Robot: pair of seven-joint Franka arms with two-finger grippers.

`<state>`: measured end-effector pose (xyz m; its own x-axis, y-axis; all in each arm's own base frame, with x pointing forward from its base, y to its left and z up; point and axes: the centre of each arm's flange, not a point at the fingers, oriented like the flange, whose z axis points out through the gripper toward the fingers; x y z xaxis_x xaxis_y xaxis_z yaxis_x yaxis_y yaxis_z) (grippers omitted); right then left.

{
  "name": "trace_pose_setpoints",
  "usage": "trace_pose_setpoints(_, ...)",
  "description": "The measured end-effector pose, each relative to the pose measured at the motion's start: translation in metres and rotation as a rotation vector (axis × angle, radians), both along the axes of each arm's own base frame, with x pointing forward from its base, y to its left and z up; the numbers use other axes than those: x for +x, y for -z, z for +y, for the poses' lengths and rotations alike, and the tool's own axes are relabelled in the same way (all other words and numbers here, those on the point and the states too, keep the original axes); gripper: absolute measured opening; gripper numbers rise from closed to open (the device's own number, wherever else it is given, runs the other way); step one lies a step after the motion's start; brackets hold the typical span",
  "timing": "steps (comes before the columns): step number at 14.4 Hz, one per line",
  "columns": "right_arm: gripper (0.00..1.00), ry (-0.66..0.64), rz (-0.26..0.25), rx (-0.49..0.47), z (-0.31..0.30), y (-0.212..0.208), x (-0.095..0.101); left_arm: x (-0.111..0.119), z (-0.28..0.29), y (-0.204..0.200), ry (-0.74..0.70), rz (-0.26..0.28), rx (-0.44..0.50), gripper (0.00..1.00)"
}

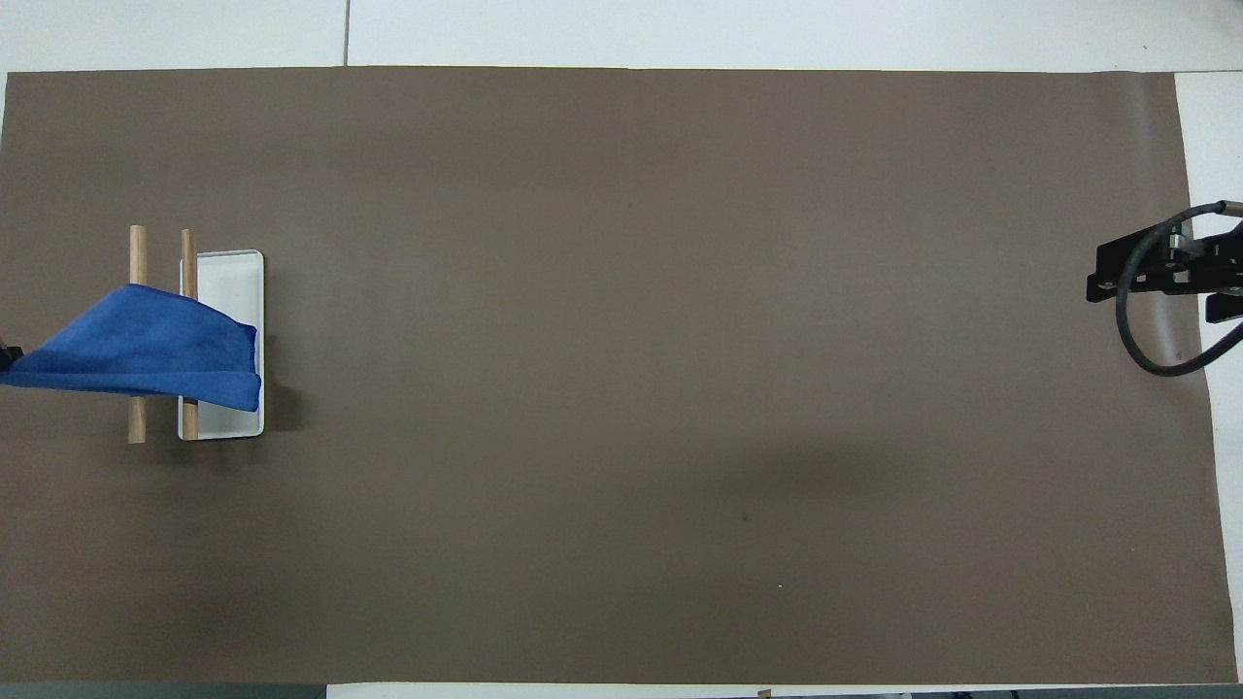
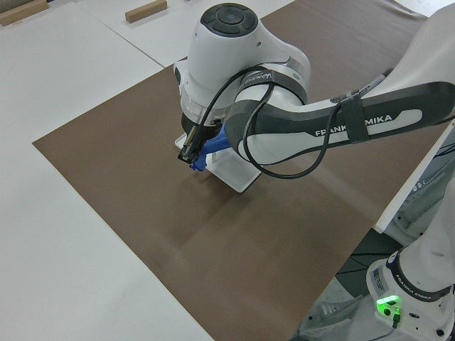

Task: Right arm passes towel to left arm to hang
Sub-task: 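Lower the towel over the wooden rack crossbar with the left gripper, then open the left gripper and release the towel onto the rack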

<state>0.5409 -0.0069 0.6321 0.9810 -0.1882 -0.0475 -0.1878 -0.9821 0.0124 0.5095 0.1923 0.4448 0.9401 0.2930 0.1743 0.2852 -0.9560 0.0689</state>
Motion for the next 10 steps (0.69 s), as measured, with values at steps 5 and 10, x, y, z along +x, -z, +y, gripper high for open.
trace_pose_setpoints(5,1.00,-0.047,-0.021,-0.014,-0.004,-0.001,0.002,0.003,-0.004,-0.002,0.010,-0.009,0.004,0.64)
trace_pose_setpoints(10,1.00,-0.043,-0.033,-0.014,-0.006,-0.001,0.004,0.025,-0.050,-0.038,0.106,-0.022,0.006,1.00)
